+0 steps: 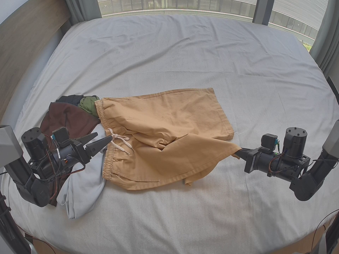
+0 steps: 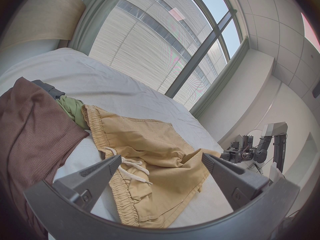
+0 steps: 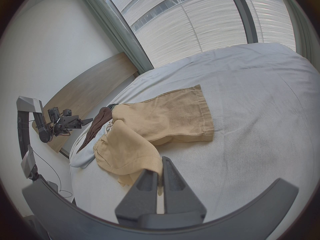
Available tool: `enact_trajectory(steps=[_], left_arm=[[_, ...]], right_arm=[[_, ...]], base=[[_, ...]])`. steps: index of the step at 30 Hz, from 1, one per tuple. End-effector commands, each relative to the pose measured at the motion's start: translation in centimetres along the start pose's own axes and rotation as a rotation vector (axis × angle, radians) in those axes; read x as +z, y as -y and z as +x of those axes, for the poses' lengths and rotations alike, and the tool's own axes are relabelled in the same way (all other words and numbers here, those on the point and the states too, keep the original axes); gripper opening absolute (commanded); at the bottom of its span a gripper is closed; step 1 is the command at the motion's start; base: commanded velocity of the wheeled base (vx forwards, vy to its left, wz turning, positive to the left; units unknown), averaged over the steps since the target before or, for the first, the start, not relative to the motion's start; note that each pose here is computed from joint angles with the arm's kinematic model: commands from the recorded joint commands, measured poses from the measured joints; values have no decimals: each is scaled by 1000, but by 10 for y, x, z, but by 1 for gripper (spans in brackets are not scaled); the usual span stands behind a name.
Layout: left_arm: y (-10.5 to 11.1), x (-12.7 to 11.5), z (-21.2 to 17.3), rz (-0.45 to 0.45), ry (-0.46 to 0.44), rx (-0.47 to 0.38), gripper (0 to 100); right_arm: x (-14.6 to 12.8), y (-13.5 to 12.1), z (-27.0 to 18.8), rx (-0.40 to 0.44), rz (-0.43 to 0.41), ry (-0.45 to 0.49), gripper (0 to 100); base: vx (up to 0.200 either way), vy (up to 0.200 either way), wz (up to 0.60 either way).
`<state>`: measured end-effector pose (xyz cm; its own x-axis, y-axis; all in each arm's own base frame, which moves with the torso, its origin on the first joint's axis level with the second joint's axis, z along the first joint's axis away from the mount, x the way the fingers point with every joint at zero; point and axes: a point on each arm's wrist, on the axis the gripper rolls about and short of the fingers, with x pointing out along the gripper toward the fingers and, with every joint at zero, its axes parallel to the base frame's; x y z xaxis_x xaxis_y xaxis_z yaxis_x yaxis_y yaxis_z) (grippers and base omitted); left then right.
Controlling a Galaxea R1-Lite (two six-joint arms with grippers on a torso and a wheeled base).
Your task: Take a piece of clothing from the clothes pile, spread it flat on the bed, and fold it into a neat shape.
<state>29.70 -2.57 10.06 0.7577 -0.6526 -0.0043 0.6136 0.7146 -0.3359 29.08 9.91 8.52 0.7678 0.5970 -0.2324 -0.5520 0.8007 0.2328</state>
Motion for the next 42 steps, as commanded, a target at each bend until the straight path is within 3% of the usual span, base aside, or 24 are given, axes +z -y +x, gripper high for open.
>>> enact_trajectory(steps=[1,12,20,24,37,42], left_arm=[[-1,-1,0,-3,-1,1,100],[0,-1,0,-5,-4,1,100],[0,-1,0,-5,-4,1,100],[0,-2,0,-8,-6,2,100],[0,-5,-1,-15,-17,5,100],[0,-5,-2,-14,-15,5,100]], right_arm=[[2,-2,-1,6,-5,10,0],[21,-14,-7,13,-36,81,0],[-7,-26,-7,46,-27,-27,0],[-23,-45,-7,109,-32,-83,0],[-46,-80,28,262,-75,-29,0],[-57,-91,56,321,-47,-3,0]], base=[[0,0,0],[0,0,0],[0,0,0],[0,0,0],[0,0,0],[0,0,0]])
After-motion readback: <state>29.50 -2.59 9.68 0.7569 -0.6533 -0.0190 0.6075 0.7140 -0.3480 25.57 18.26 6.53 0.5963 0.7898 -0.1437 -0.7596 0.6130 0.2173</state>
